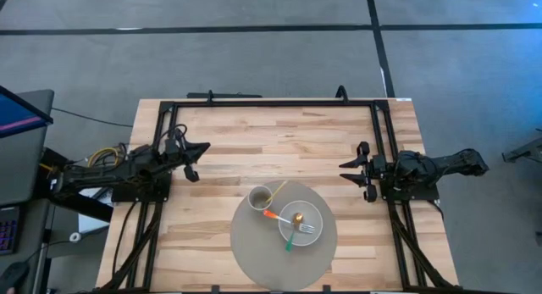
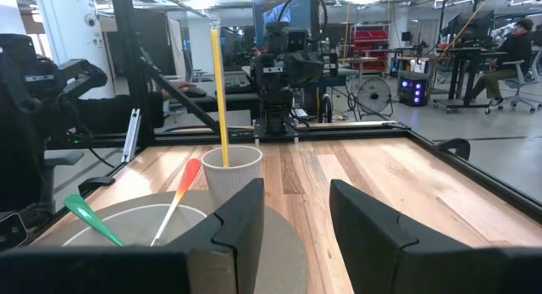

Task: Pick & Place Utensil
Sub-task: Return to Home Position

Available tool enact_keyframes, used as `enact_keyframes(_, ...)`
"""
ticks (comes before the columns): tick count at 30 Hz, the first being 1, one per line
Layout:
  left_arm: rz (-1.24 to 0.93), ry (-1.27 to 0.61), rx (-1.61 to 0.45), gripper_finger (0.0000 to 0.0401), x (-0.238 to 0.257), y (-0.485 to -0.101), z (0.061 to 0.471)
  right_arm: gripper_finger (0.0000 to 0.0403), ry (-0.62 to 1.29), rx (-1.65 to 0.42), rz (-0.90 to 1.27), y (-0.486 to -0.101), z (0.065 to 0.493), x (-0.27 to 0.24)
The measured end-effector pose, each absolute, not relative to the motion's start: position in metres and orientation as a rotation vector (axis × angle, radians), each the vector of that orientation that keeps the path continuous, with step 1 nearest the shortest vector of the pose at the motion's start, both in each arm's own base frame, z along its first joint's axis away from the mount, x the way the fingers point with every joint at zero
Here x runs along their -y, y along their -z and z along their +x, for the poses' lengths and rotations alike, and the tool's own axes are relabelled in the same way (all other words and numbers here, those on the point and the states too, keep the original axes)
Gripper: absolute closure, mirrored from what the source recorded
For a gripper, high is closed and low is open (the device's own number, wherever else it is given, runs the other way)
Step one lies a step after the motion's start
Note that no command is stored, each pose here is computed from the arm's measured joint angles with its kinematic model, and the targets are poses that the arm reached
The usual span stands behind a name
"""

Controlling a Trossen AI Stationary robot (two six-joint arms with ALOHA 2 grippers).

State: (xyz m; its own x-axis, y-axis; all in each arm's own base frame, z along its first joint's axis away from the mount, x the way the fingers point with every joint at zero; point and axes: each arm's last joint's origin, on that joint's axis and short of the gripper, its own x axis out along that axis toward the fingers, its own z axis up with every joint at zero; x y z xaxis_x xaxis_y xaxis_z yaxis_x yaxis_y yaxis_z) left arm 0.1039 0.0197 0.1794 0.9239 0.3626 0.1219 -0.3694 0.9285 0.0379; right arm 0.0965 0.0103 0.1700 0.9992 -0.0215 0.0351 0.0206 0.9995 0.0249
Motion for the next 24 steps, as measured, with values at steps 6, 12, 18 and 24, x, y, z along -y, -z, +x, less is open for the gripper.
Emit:
enact_keyframes(6,0.064,-0.375,0.071,0.0390,-0.0201,-0.1757,0.1071,0.0273,0.021,0.035,0.025,-0.1700,0.0965,-0.0103)
enact_keyframes(12,0.063,-0.380,0.084,0.0390,-0.0203,-0.1770,0.1078,0.0273,0.021,0.035,0.025,-0.1700,0.0965,-0.0103)
enact_keyframes(18,0.063,-0.382,0.081,0.0390,-0.0204,-0.1768,0.1078,0.0273,0.021,0.036,0.025,-0.1700,0.0965,-0.0103)
enact_keyframes(24,0.063,-0.382,0.080,0.0390,-0.0203,-0.1767,0.1078,0.0273,0.021,0.035,0.025,-0.1700,0.0965,-0.0103)
